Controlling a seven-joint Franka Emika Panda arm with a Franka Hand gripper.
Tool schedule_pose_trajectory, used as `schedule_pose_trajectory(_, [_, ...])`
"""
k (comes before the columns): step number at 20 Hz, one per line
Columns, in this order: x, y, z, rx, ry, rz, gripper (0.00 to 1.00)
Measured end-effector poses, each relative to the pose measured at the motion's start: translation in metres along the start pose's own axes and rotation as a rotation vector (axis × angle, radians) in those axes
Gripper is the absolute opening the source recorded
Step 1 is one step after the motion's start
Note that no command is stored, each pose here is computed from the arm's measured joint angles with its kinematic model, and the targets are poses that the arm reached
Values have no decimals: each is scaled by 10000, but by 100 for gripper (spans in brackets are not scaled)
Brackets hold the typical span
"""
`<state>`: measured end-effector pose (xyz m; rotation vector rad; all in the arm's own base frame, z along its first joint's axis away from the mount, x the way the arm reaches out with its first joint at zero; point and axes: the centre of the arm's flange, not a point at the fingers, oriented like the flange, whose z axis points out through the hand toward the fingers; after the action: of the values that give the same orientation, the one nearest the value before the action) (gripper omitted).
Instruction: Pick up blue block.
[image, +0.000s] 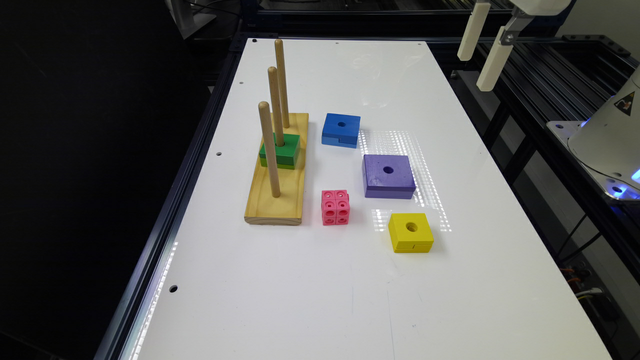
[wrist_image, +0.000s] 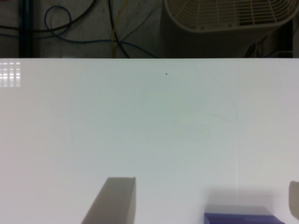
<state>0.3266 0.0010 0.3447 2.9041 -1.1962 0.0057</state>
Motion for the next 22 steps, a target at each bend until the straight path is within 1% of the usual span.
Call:
schedule_pose_trajectory(4, [1, 1, 0, 2, 2, 5, 100])
schedule_pose_trajectory(8, [40, 17, -24, 40, 51, 71, 100])
schedule_pose_trajectory(9, [49, 13, -36, 63, 75, 82, 100])
schedule_pose_trajectory(10, [51, 12, -38, 67, 80, 84, 100])
schedule_pose_trajectory(11, [66, 2, -62, 104, 118, 95, 100])
schedule_pose_trajectory(12, [75, -3, -74, 127, 144, 100, 100])
schedule_pose_trajectory(15, [126, -23, -115, 192, 223, 134, 100])
schedule_pose_trajectory(17, [193, -39, -129, 243, 303, 159, 100])
schedule_pose_trajectory(18, [251, -41, -128, 265, 342, 174, 100])
schedule_pose_trajectory(19, [309, -38, -122, 278, 365, 187, 100])
schedule_pose_trajectory(21, [437, -27, -97, 279, 379, 194, 100])
schedule_pose_trajectory(22, [536, -26, -70, 265, 375, 199, 100])
